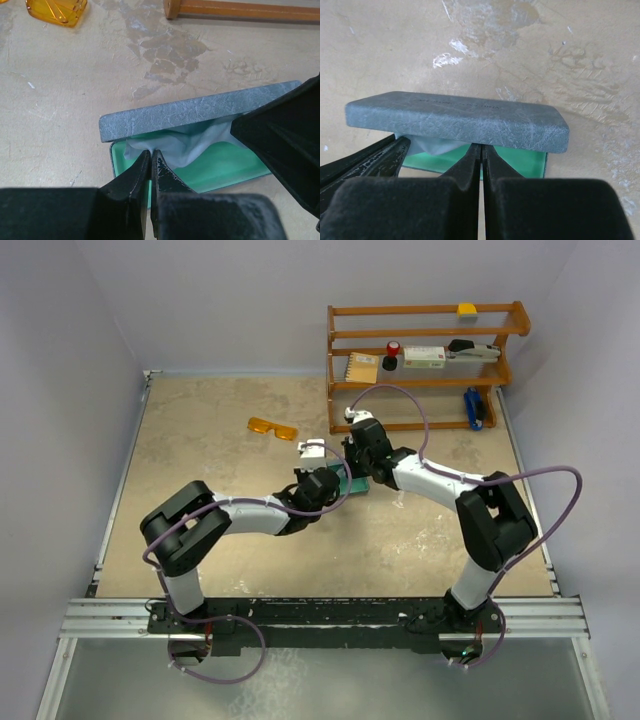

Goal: Organize the sunglasses
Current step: Place the glasses cleaning cloth in the sunglasses case.

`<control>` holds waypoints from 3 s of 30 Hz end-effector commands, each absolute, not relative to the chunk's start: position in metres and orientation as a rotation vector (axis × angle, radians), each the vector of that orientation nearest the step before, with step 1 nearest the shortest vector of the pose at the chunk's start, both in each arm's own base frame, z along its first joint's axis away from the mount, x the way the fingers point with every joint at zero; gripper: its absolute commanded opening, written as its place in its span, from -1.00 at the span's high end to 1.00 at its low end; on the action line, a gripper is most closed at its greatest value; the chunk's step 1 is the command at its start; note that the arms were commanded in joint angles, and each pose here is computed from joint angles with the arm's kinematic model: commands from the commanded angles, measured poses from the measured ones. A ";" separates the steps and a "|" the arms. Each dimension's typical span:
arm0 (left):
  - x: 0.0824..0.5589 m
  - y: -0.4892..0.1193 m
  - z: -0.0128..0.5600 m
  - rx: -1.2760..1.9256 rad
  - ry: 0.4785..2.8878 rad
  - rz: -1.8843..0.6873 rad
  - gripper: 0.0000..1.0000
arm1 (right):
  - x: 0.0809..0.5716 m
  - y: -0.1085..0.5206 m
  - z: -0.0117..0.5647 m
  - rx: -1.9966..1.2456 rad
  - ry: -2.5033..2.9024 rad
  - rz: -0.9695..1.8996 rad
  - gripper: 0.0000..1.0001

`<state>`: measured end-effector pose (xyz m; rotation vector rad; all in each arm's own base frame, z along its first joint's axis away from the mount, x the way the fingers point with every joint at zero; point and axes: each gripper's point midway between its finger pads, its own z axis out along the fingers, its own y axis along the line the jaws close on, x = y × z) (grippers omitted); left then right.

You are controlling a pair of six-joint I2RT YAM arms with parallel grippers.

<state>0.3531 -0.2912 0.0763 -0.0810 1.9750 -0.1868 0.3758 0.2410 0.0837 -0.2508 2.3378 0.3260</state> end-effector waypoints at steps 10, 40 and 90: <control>0.354 -0.295 0.061 -0.108 1.984 -0.230 1.00 | 0.371 0.234 0.056 -0.252 2.381 0.300 1.00; 0.340 -0.294 0.034 -0.089 2.073 -0.243 1.00 | 0.355 0.221 0.036 -0.257 2.460 0.256 1.00; 0.343 -0.294 0.025 -0.083 2.084 -0.229 1.00 | 0.370 0.195 0.036 -0.264 2.458 0.030 1.00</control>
